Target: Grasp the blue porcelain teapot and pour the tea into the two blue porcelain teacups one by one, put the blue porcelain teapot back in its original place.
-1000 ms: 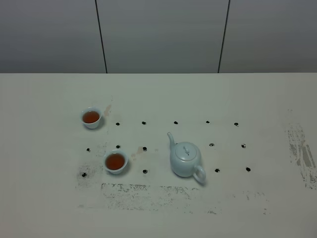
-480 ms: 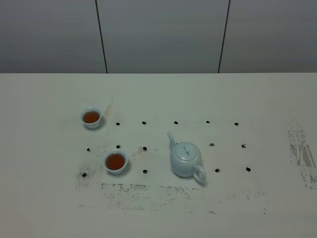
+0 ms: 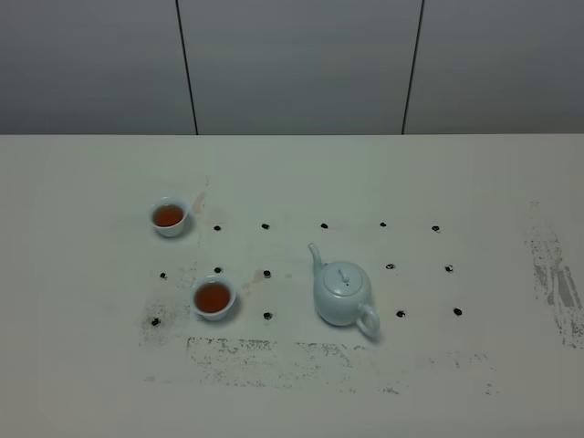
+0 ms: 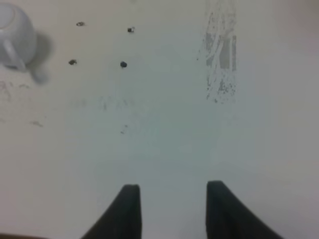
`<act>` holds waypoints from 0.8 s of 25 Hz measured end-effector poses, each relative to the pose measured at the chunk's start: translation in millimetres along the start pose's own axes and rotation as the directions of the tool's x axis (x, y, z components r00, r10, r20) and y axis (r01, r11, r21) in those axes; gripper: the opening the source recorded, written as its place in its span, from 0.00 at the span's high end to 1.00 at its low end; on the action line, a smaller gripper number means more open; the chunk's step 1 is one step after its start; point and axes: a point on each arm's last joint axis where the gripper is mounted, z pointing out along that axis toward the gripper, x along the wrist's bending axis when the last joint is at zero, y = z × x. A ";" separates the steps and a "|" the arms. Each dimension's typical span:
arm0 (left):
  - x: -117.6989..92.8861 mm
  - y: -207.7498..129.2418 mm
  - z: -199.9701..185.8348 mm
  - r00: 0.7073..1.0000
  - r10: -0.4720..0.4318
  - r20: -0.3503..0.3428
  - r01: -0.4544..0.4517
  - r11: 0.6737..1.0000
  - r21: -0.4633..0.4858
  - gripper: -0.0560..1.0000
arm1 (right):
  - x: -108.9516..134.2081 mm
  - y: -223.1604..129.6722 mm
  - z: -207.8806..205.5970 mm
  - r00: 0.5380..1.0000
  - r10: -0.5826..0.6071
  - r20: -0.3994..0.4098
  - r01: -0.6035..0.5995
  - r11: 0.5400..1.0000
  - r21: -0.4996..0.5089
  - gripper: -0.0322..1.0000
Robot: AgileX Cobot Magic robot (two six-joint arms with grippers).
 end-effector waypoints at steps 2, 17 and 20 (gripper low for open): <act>0.0 0.0 0.0 1.000 0.000 0.000 0.000 1.000 0.000 0.47 | 0.9 -2.6 -3.7 1.000 -0.013 -0.013 0.013 0.999 -0.031 0.69; 0.0 0.0 0.0 1.000 0.000 0.000 0.000 1.000 0.000 0.47 | 2.8 -17.9 -22.9 1.000 -0.025 -0.007 0.023 0.982 -0.186 0.75; 0.0 0.0 0.0 1.000 0.000 0.000 0.000 1.000 0.000 0.47 | 2.8 -17.9 -22.9 1.000 -0.024 -0.007 0.022 0.982 -0.186 0.75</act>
